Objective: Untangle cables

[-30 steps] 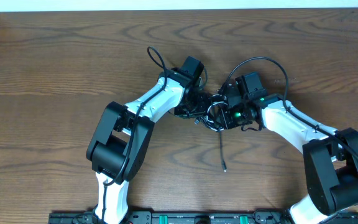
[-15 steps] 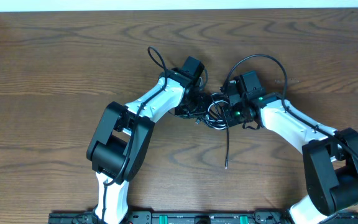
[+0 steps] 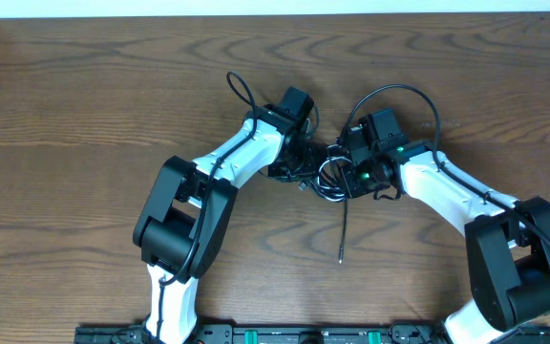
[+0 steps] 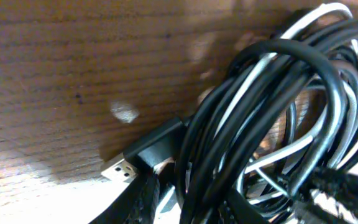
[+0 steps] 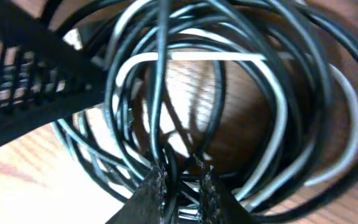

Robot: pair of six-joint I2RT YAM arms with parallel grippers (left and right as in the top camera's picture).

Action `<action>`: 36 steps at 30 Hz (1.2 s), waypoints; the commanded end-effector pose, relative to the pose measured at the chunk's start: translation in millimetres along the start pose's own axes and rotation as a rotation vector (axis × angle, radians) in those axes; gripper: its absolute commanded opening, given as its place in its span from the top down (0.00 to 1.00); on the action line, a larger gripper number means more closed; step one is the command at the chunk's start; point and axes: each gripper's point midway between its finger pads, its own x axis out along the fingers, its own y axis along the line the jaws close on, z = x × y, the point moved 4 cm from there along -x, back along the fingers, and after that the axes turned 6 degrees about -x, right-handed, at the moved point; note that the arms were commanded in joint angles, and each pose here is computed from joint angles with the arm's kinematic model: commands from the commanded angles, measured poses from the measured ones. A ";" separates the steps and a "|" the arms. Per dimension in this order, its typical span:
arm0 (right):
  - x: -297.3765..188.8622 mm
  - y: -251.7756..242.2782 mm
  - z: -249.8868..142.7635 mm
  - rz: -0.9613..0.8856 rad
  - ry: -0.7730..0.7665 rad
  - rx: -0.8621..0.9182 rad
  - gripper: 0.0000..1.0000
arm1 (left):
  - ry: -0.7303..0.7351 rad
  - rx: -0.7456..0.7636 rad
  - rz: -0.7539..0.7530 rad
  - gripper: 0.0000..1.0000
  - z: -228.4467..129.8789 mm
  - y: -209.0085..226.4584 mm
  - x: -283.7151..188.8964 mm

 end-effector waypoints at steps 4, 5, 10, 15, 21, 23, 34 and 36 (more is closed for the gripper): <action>-0.5 22.5 -0.6 0.160 0.003 -0.010 0.94 | 0.012 -0.017 0.043 0.71 -0.9 10.8 9.1; -0.8 23.9 -0.6 0.171 0.004 0.005 0.93 | 0.012 -0.017 0.043 0.71 -0.9 10.8 9.1; 0.9 21.8 -3.1 0.157 0.021 0.163 0.85 | 0.012 -0.017 0.043 0.71 -0.9 10.9 9.1; 6.9 19.6 -11.3 0.154 0.043 0.324 0.90 | 0.012 -0.017 0.043 0.71 -0.9 10.9 9.1; 15.5 24.4 -13.5 0.230 0.080 0.481 0.85 | 0.012 -0.016 0.044 0.71 -1.0 10.9 9.1; 19.6 30.2 -12.0 0.279 0.092 0.513 0.86 | 0.013 -0.013 0.043 0.71 -1.0 10.9 9.1; 41.7 49.3 2.1 0.494 0.109 0.603 0.99 | 0.016 0.032 0.059 0.71 -1.9 13.6 8.9; 42.0 47.4 2.6 0.484 0.117 0.659 0.98 | 0.017 0.031 0.059 0.71 -2.0 13.7 8.9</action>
